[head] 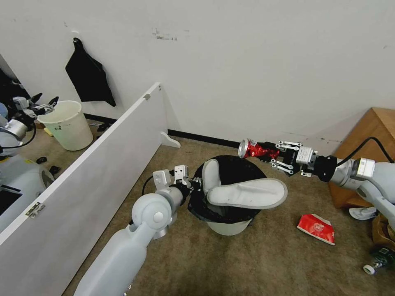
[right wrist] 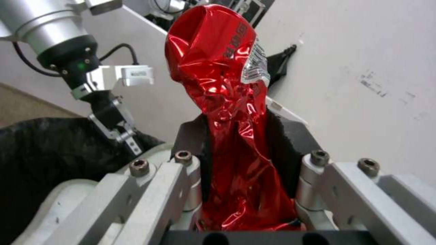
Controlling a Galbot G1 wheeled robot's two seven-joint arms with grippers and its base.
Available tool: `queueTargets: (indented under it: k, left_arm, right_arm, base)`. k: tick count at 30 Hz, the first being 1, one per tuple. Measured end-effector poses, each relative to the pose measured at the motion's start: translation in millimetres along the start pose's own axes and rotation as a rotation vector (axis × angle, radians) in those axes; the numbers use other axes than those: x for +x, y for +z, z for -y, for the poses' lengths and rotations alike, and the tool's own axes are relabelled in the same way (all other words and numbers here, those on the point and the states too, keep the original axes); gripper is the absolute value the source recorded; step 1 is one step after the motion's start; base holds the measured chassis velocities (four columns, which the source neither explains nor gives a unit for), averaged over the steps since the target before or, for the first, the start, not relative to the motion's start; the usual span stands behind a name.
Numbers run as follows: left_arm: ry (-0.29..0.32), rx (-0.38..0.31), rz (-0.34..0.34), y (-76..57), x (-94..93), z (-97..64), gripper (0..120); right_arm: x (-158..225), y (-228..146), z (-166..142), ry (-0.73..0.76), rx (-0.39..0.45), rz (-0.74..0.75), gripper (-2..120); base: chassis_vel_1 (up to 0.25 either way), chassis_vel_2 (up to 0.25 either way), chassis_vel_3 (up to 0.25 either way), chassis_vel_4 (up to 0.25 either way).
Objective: Pick up the trash bin, then pick up the garbage from the floor and place it into the trash bin.
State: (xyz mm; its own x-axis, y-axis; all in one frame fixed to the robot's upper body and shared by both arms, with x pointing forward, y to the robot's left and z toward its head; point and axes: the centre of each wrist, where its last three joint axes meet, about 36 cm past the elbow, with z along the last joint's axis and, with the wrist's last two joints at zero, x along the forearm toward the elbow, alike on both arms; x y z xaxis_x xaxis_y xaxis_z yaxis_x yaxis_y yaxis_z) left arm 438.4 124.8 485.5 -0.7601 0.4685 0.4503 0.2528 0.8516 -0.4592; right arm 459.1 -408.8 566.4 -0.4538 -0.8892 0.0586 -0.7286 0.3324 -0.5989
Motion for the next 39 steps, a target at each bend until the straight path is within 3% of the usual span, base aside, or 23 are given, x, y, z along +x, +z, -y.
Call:
queueTargets:
  k: [39]
  left_arm:
    - [0.077,-0.057,-0.029,-3.1,-31.8,42.2,4]
  right_arm:
    - [18.0,-13.6,-1.1,-0.039,0.025,-0.047,25]
  base:
    - [0.000,0.000,0.000,0.000]
